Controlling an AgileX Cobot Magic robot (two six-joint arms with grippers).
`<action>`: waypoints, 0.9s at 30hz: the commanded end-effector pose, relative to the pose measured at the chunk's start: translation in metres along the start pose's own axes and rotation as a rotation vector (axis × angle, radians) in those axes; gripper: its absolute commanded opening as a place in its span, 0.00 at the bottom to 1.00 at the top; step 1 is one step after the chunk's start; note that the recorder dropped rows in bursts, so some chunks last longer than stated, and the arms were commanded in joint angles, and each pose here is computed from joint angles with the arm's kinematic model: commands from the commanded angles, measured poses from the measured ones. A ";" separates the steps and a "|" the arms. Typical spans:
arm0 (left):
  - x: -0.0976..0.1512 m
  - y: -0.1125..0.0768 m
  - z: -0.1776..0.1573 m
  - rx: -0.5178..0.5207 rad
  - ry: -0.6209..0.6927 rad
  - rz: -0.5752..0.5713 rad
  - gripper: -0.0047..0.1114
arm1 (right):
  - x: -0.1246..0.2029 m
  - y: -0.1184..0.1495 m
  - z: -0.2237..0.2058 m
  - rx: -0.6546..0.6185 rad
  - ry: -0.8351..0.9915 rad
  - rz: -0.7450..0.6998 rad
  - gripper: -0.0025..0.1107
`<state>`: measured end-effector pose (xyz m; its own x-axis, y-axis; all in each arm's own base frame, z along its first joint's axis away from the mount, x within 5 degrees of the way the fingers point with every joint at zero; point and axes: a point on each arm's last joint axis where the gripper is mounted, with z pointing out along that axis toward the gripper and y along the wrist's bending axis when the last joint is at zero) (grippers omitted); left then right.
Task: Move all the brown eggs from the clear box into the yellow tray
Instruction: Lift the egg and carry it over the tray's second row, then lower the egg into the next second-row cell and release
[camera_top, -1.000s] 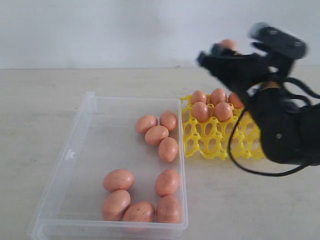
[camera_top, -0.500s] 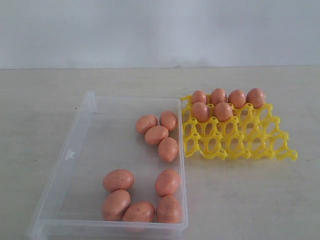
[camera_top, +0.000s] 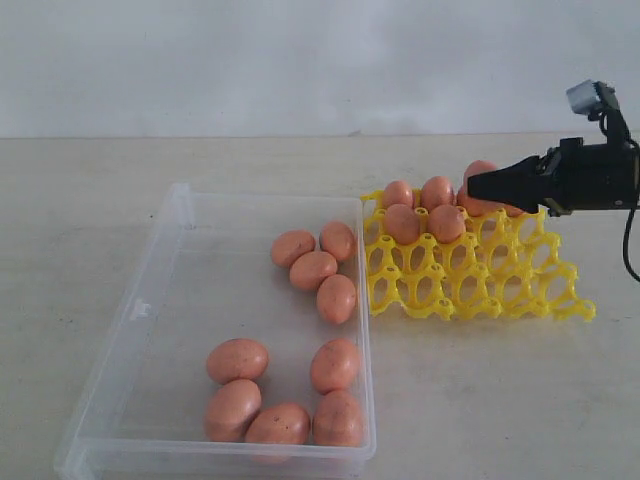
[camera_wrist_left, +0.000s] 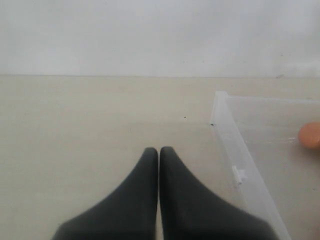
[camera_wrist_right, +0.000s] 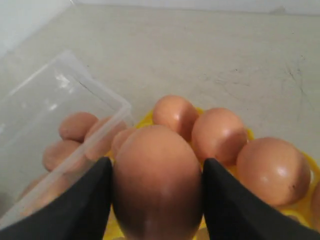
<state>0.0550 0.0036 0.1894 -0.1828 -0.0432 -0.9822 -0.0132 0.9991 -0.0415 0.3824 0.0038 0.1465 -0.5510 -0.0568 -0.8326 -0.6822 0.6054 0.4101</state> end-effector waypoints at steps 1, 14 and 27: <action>0.001 0.000 0.000 0.001 0.004 -0.006 0.05 | 0.002 -0.002 0.003 0.044 0.070 -0.067 0.02; 0.001 0.000 0.000 0.001 0.004 -0.006 0.05 | 0.000 -0.006 0.002 0.095 0.056 -0.158 0.07; 0.001 0.000 0.000 0.001 0.004 -0.006 0.05 | 0.012 -0.009 0.027 0.107 0.058 -0.162 0.14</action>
<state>0.0550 0.0036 0.1894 -0.1828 -0.0432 -0.9822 -0.0132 0.9991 -0.0415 0.3932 0.0171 0.1231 -0.4828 -0.1944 -0.8539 -0.7045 0.6654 0.2469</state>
